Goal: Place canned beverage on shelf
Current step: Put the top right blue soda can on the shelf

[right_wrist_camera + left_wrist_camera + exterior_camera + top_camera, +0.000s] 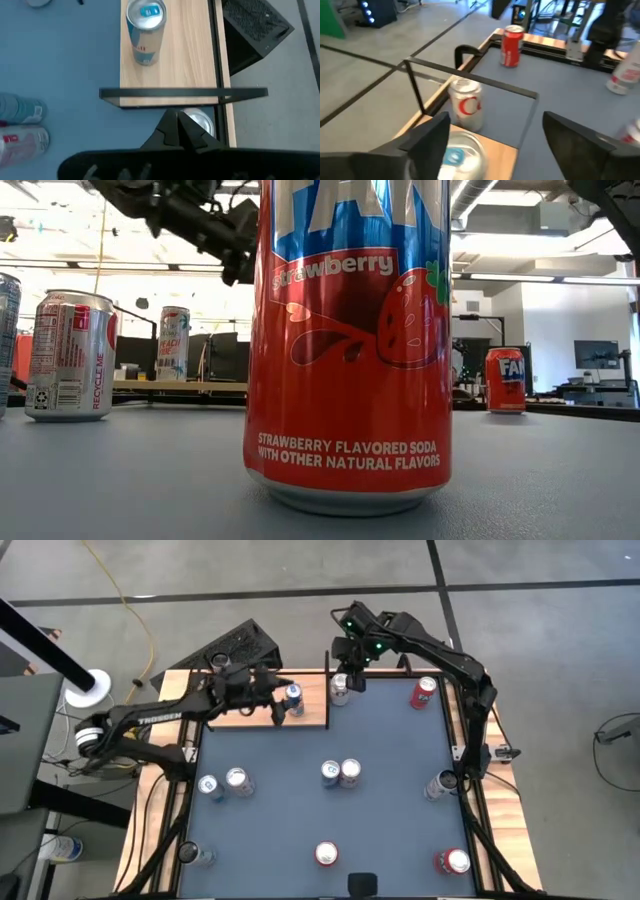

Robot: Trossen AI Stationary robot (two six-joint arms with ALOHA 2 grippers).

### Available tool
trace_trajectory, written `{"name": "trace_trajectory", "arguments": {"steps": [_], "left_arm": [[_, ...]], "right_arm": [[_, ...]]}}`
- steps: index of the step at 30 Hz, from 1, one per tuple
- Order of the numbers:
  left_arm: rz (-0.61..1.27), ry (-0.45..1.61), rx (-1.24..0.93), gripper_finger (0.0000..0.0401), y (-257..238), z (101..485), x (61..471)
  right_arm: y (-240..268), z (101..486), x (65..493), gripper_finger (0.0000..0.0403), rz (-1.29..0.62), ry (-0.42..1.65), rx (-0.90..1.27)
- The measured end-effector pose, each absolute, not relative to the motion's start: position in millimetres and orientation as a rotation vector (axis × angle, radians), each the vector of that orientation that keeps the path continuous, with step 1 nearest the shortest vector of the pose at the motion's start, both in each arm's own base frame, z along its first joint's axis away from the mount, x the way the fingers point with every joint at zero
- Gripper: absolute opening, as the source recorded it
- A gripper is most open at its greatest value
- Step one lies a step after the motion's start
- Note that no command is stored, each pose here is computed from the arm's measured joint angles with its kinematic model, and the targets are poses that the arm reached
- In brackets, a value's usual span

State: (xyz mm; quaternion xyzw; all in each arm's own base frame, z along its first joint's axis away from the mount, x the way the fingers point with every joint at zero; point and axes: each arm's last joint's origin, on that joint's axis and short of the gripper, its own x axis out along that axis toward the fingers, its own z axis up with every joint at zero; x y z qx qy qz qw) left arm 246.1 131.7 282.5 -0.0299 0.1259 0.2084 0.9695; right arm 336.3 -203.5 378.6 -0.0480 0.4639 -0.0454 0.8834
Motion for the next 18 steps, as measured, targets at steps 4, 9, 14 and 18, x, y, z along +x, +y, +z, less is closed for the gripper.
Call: {"name": "trace_trajectory", "arguments": {"steps": [4,9,14,18], "left_arm": [[0.435,0.304,-0.074,0.0351,141,271,256],[0.474,0.355,-0.07,0.0368,151,251,267],[0.529,0.385,-0.043,0.0369,157,238,274],[0.533,0.393,-0.051,0.0369,158,236,275]], "right_arm": [[-211,378,330,0.0,-0.061,0.953,-0.08],[-217,378,326,0.0,-0.056,0.948,-0.068],[-218,378,324,0.0,-0.049,0.953,-0.075],[-218,378,324,0.0,-0.042,0.957,-0.082]]}}
